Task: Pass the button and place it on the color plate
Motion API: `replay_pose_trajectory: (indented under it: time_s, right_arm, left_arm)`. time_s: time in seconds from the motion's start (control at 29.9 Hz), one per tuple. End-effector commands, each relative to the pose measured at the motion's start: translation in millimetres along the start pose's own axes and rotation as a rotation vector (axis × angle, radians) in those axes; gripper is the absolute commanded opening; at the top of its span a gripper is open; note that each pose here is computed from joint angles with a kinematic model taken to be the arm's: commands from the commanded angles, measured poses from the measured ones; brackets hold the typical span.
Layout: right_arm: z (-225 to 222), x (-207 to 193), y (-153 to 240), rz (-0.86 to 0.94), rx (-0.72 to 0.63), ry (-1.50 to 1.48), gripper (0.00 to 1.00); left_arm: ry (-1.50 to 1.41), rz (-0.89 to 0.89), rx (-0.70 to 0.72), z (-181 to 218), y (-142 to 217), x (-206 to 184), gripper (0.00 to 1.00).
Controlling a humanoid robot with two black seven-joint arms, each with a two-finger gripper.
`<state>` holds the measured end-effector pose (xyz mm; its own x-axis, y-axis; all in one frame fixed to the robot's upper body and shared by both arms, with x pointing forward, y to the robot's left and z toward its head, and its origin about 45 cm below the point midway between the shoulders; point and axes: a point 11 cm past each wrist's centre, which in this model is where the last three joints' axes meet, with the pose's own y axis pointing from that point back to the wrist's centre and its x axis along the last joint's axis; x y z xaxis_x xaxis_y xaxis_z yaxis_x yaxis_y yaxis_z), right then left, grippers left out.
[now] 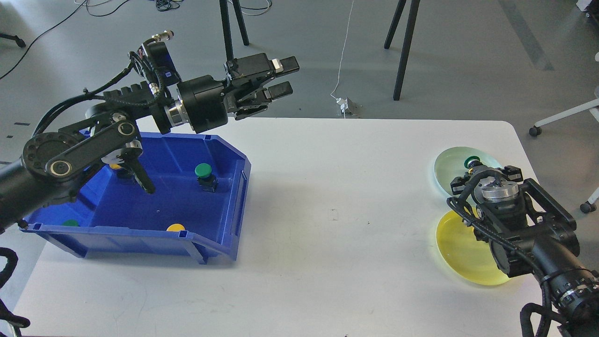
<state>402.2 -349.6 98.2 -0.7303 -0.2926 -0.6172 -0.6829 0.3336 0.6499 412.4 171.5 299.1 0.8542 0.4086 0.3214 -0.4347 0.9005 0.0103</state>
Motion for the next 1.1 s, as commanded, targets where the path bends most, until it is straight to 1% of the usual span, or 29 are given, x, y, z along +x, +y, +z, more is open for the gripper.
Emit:
replay_pose_trajectory:
  time_s: [0.0, 0.07, 0.17, 0.23, 0.3, 0.37, 0.43, 0.54, 0.6, 0.7, 0.8, 0.9, 1.07]
  right_arm:
    - [1, -3, 1, -0.008, -0.003, -0.001, 0.89]
    - [2, -5, 2, -0.016, -0.004, 0.003, 0.93]
    - [6, -15, 6, -0.045, -0.014, 0.009, 0.94]
    - [10, -26, 13, -0.092, -0.027, 0.019, 0.95]
    - [21, -46, 28, -0.176, -0.056, 0.059, 0.95]
    - [33, -66, 47, -0.275, -0.090, 0.150, 0.96]
    - [34, -81, 62, -0.381, -0.078, 0.266, 0.96]
    - [38, -110, 87, -0.629, -0.067, 0.388, 0.96]
    - [37, -124, 99, -0.767, -0.062, 0.452, 0.96]
    - [24, -133, 117, -0.995, -0.070, 0.564, 0.96]
    - [13, -143, 136, -1.208, -0.128, 0.576, 0.96]
    - [6, -143, 147, -1.333, -0.178, 0.558, 0.96]
    - [5, -144, 150, -1.367, -0.189, 0.538, 0.97]
  left_arm:
    - [0.011, 0.011, -0.007, 1, 0, 2, 0.79]
    - [0.021, 0.026, -0.004, -2, 2, 6, 0.79]
    - [0.040, 0.038, -0.014, -2, 1, 7, 0.81]
    - [0.058, 0.058, -0.013, -4, 4, 10, 0.83]
    - [0.083, 0.098, -0.016, -6, 9, 20, 0.86]
    - [0.133, 0.184, -0.045, -4, 22, 39, 0.88]
    - [0.197, 0.290, -0.095, 1, 38, 63, 0.92]
    - [0.269, 0.418, -0.121, -3, 70, 87, 0.93]
    - [0.272, 0.475, -0.099, -11, 87, 97, 0.94]
    - [0.292, 0.572, -0.023, -43, 118, 104, 0.96]
    - [0.320, 0.648, 0.033, -70, 144, 103, 0.98]
    - [0.376, 0.688, 0.037, -86, 157, 95, 0.99]
    - [0.404, 0.718, -0.006, -83, 157, 97, 0.99]
